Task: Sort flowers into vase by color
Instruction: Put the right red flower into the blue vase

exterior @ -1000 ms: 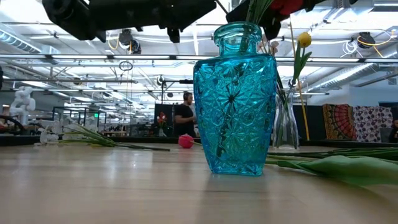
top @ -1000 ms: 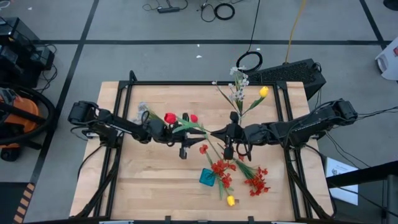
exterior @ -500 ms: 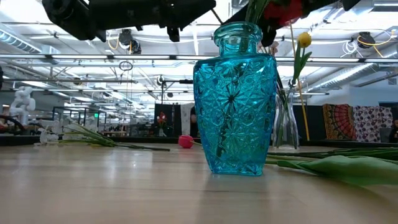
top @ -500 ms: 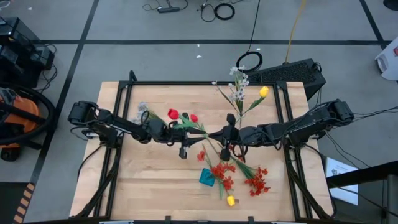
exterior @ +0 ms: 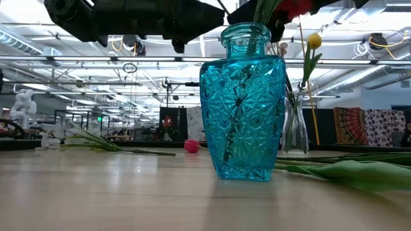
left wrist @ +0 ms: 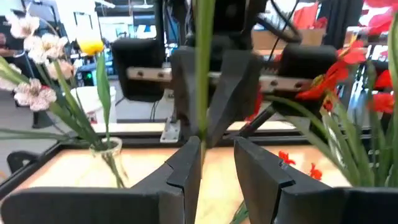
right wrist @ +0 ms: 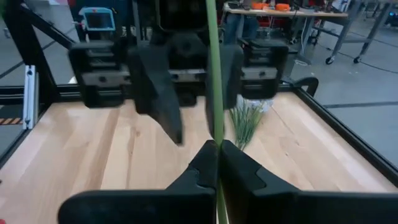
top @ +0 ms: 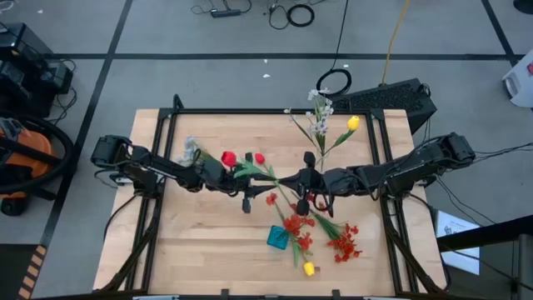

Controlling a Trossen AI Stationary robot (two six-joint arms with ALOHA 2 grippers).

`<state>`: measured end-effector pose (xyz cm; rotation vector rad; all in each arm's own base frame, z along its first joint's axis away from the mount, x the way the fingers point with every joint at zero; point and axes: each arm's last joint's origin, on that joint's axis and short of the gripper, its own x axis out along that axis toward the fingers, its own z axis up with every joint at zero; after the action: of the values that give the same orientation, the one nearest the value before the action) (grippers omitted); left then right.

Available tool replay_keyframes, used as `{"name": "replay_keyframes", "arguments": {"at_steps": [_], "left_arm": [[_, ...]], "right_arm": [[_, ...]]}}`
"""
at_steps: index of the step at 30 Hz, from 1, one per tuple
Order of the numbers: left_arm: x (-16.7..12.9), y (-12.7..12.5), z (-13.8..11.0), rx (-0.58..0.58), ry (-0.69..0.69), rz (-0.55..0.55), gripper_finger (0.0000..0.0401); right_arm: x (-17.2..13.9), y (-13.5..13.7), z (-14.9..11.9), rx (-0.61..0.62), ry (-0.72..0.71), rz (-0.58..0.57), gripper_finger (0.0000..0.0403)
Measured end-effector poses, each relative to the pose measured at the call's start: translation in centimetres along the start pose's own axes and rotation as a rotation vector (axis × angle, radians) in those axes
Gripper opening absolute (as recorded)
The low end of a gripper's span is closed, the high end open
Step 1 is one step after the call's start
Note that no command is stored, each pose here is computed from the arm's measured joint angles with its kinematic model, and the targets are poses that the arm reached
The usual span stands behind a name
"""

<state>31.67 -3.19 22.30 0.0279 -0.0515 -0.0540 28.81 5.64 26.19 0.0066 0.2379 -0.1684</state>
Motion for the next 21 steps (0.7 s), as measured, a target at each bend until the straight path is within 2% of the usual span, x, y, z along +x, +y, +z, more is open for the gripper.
{"name": "replay_keyframes", "arguments": {"at_steps": [21], "left_arm": [[-0.02,0.12,0.6,-0.002,-0.062,0.035,0.0105]], "right_arm": [[0.0,-0.01,-0.51,-0.005,0.049,0.001,0.0]]}}
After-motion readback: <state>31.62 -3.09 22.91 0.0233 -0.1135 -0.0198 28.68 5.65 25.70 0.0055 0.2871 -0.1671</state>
